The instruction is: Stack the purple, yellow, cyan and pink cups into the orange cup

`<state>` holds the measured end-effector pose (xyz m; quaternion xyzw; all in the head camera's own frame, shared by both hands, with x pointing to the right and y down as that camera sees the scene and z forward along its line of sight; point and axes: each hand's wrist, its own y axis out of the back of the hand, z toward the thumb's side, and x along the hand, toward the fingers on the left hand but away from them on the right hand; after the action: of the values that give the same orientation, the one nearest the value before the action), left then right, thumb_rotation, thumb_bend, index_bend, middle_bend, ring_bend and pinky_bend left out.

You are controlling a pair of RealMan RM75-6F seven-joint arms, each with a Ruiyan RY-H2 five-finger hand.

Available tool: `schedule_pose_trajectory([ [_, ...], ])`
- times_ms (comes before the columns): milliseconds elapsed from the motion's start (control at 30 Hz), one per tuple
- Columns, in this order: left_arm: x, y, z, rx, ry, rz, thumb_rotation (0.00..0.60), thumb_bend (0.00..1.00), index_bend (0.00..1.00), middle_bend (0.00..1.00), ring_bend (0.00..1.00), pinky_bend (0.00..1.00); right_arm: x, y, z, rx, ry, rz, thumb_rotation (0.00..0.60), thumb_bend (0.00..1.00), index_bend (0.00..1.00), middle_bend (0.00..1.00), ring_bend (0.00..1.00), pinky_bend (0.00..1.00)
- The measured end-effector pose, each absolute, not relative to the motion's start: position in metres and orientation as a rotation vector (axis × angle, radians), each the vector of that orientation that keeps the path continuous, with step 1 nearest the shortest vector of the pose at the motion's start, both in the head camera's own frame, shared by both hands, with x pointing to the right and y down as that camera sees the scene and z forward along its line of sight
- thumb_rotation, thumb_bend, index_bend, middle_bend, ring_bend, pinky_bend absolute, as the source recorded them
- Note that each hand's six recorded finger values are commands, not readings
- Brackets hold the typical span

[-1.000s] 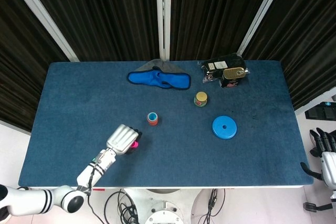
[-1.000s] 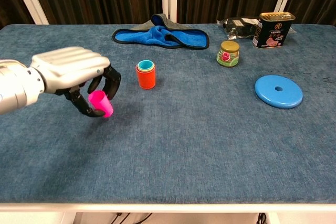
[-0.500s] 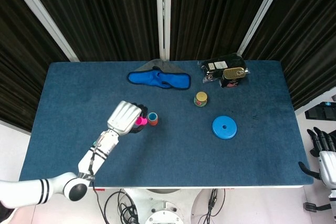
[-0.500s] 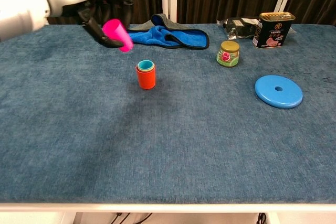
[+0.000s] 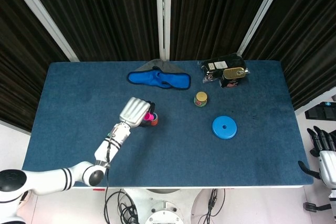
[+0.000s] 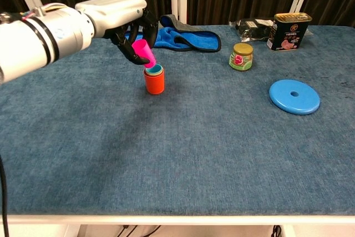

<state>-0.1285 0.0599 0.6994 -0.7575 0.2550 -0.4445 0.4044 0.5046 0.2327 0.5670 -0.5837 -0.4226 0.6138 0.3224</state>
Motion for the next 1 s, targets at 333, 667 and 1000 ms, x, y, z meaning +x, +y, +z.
schedule_pose_trajectory([
  [333,-0.119,0.057,0.717,-1.934,0.66,-1.129,0.6,0.28,0.53,0.54,0.57,0.72,0.509,0.233,0.569,-1.534,-1.123,1.621,0.6,0.17,0.0,0.0,0.0,0.0],
  [667,-0.119,0.056,0.725,-1.903,0.627,-1.142,0.6,0.28,0.5,0.52,0.57,0.72,0.516,0.235,0.569,-1.531,-1.135,1.627,0.6,0.17,0.0,0.0,0.0,0.0],
  [1000,-0.117,0.056,0.72,-1.858,0.597,-1.117,0.6,0.23,0.19,0.33,0.39,0.6,0.518,0.236,0.569,-1.529,-1.139,1.632,0.6,0.17,0.0,0.0,0.0,0.0],
])
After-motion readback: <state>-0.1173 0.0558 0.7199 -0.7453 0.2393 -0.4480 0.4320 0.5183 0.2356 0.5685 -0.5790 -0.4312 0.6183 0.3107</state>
